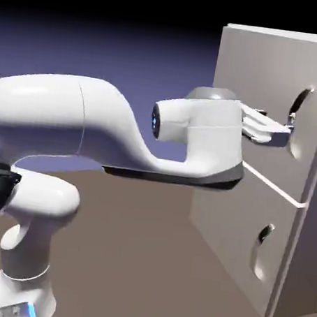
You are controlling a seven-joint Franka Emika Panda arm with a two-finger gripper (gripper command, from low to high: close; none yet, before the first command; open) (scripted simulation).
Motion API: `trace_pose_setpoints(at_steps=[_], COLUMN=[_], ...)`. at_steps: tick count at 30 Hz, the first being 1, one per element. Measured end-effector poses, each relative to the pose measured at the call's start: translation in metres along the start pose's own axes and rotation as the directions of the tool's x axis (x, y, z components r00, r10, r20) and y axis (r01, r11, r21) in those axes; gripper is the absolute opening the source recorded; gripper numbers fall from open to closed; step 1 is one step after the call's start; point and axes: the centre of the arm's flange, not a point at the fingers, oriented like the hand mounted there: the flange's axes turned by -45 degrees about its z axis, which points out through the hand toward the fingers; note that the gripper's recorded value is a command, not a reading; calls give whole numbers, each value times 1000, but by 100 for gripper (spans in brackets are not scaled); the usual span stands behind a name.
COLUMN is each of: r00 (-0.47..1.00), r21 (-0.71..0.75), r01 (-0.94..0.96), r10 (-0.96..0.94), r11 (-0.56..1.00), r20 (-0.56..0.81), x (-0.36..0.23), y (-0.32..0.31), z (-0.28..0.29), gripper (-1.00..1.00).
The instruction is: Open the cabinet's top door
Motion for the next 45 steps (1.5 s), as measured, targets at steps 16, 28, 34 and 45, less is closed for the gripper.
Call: trace_pose_setpoints(at_steps=[16,28,34,45], r00=[1000,1000,1000,1000], r21=[185,414,511,655], r01=[3,3,2,2], r10=[-3,-3,-3,-3], r11=[983,910,860,756], r20=[1,0,0,0], x=[0,0,1,1], y=[35,100,136,203], z=[-50,-139,-175,-222], gripper=[-100,-100,-100,-100])
